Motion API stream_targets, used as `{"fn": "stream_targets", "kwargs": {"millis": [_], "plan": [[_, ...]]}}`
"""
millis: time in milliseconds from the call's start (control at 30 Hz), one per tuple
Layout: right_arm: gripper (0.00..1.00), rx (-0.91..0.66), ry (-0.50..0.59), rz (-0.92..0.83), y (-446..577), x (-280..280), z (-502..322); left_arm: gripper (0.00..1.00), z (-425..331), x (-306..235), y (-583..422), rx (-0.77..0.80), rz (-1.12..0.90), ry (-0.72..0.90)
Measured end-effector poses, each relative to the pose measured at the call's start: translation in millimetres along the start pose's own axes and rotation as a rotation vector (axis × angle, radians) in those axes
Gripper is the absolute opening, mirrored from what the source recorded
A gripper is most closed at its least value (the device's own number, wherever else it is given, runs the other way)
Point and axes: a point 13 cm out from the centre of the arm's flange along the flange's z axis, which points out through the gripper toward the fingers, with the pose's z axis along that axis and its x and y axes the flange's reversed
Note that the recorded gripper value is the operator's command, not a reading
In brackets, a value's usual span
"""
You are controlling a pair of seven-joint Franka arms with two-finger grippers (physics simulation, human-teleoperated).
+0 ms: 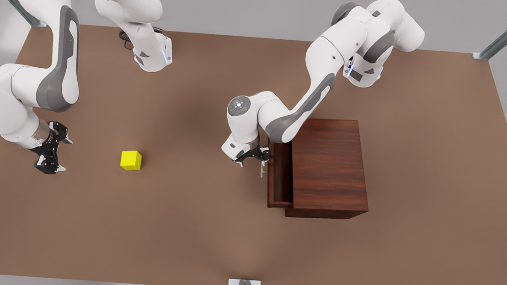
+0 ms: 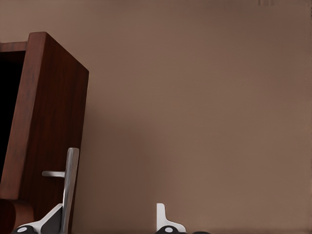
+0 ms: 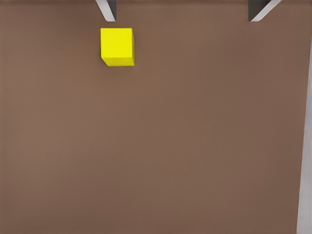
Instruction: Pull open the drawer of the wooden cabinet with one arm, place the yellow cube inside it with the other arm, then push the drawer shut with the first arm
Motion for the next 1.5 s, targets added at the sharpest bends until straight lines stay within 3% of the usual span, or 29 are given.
{"fn": "stream_targets", "kwargs": {"millis": [433,633,733,800,900,1000,1033,1100,1167,1300,1500], "plan": [[1.00,-0.001,-0.001,0.000,1,1,0,1.00,-5,0,-11,0.033,0.004,-0.013],[1.00,0.068,0.005,-0.025,-16,20,39,1.00,-16,11,-29,0.062,0.013,-0.005],[1.00,0.096,-0.002,-0.054,-31,38,63,1.00,-150,-1,-31,0.175,-0.032,0.012],[1.00,0.098,-0.005,-0.059,-35,42,72,1.00,-186,7,-14,0.163,-0.037,0.050],[1.00,0.129,-0.003,-0.096,-54,66,106,1.00,-186,-29,55,0.093,-0.106,0.116],[1.00,0.146,-0.003,-0.156,-71,105,142,1.00,-172,-140,277,0.026,-0.353,0.214],[1.00,0.146,-0.003,-0.173,-76,117,152,1.00,-152,-149,357,0.002,-0.420,0.278],[1.00,0.137,-0.005,-0.195,-78,131,166,1.00,-107,-95,461,-0.040,-0.467,0.396],[1.00,0.121,-0.007,-0.194,-75,134,177,1.00,-98,-84,489,-0.002,-0.445,0.384],[1.00,0.091,-0.010,-0.178,-76,129,195,1.00,-145,-140,508,0.091,-0.368,0.243],[1.00,0.042,-0.010,-0.152,-78,122,212,1.00,-129,-138,539,0.104,-0.245,0.248]]}}
